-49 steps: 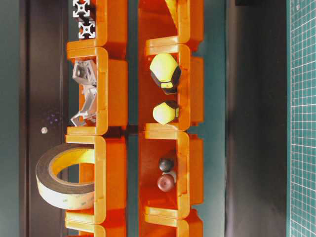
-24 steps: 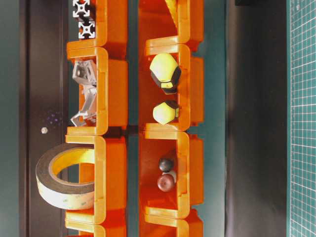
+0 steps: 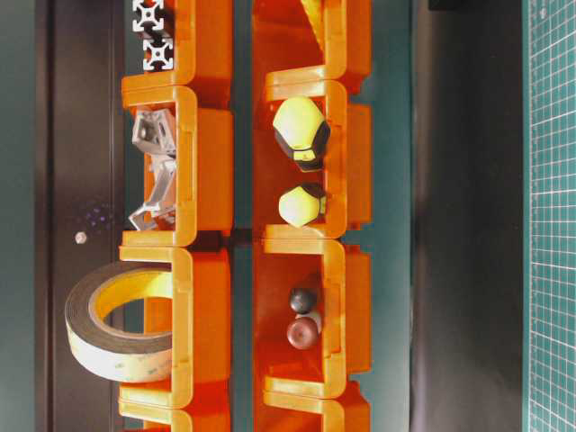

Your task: Pick corner brachets from container rack with right arm.

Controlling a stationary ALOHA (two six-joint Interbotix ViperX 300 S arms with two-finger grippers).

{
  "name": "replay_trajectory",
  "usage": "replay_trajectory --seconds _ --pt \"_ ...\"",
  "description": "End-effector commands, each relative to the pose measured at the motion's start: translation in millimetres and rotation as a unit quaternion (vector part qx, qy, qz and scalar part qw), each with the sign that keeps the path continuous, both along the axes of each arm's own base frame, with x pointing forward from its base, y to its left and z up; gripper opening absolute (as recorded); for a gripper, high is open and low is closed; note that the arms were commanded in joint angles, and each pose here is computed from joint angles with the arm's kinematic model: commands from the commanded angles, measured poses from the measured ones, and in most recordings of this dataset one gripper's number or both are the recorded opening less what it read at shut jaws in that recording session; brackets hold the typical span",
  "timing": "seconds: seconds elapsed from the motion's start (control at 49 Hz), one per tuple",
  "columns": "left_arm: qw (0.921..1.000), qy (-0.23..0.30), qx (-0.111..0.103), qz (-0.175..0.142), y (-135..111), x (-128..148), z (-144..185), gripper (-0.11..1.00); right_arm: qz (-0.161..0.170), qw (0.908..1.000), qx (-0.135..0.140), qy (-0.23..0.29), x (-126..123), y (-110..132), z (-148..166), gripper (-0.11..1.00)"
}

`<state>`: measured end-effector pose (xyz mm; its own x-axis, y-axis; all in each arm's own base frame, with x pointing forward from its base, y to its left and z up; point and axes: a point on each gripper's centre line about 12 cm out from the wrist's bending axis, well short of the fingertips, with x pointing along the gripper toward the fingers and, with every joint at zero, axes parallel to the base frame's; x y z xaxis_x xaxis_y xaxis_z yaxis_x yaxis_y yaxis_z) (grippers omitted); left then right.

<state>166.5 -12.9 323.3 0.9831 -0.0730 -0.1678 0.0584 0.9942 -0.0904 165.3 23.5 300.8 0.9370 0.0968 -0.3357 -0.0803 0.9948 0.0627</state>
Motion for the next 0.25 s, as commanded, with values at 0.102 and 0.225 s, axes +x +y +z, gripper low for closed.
replay_trajectory --seconds 0.102,0.225 --pt "0.9999 -0.011 0.000 -0.001 0.0 -1.6 5.6 0.00 0.000 0.9999 0.002 -0.013 2.3 -0.1 2.9 0.73" --pt "1.0000 -0.010 -0.001 0.000 -0.1 -1.4 3.6 0.00 -0.001 0.9999 0.003 -0.016 2.6 -0.3 3.3 0.73"
